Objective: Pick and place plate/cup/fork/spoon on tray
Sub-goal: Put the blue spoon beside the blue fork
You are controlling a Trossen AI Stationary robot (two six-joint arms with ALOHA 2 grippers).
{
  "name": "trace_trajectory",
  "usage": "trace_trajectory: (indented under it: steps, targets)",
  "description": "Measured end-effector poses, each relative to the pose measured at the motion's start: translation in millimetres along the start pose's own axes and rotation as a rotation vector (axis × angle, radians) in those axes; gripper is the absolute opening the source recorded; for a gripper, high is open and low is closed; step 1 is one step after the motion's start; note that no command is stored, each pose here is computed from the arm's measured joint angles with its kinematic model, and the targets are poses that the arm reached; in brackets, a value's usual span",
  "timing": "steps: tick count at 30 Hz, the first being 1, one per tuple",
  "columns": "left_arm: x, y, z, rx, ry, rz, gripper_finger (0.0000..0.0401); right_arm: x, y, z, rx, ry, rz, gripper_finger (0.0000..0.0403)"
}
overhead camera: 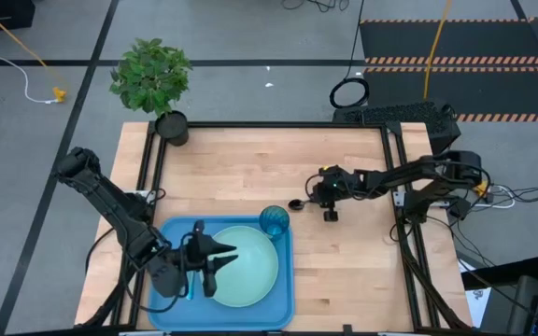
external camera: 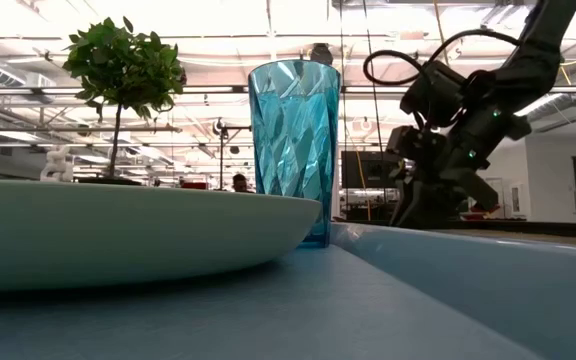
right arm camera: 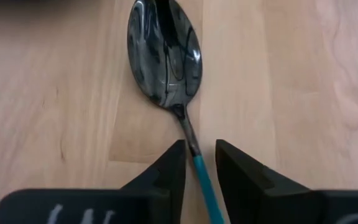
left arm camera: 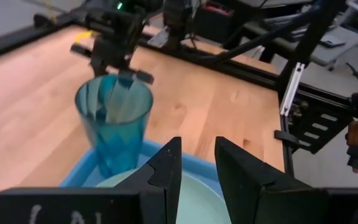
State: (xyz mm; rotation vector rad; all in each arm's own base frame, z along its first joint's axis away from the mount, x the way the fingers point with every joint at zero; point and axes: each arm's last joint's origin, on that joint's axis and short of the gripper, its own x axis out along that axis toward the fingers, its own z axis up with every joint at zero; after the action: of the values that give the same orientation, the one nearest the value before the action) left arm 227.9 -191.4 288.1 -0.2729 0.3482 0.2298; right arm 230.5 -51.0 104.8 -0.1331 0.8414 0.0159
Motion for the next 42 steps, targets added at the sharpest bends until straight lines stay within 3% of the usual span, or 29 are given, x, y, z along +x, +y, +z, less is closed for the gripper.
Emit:
trace_trajectory:
  steps: [8, 18, 29, 33, 36, 42]
  targets:
    - [0.2, -3.7, 4.4, 0.12, -0.032, -0.028, 0.0099, 0.0, -1.3, 0.9, 0.023, -0.017, 0.009, 0.001]
    - [3.2, -2.0, 6.8, 0.139, -0.036, -0.025, 0.0099, -21.7, -7.6, 17.0, 0.1, -0.115, -0.134, 0.0004]
    - [16.7, 8.3, 16.5, 0.125, -0.058, 0.028, 0.0099, -82.0, 6.0, 51.0, 0.196, -0.425, -0.257, 0.0002]
    - [23.2, 5.5, 16.8, 0.106, -0.066, 0.002, 0.0099, -101.4, 19.2, 63.8, 0.197, -0.578, -0.256, 0.0002]
    - [30.6, 0.2, 14.8, 0.157, -0.077, -0.034, 0.01, -112.1, 30.0, 75.1, 0.201, -0.709, -0.243, 0.0002]
    - [47.8, -5.4, 21.5, 0.205, -0.176, -0.051, 0.015, -119.4, 51.9, 88.1, 0.197, -0.861, -0.197, 0.0002]
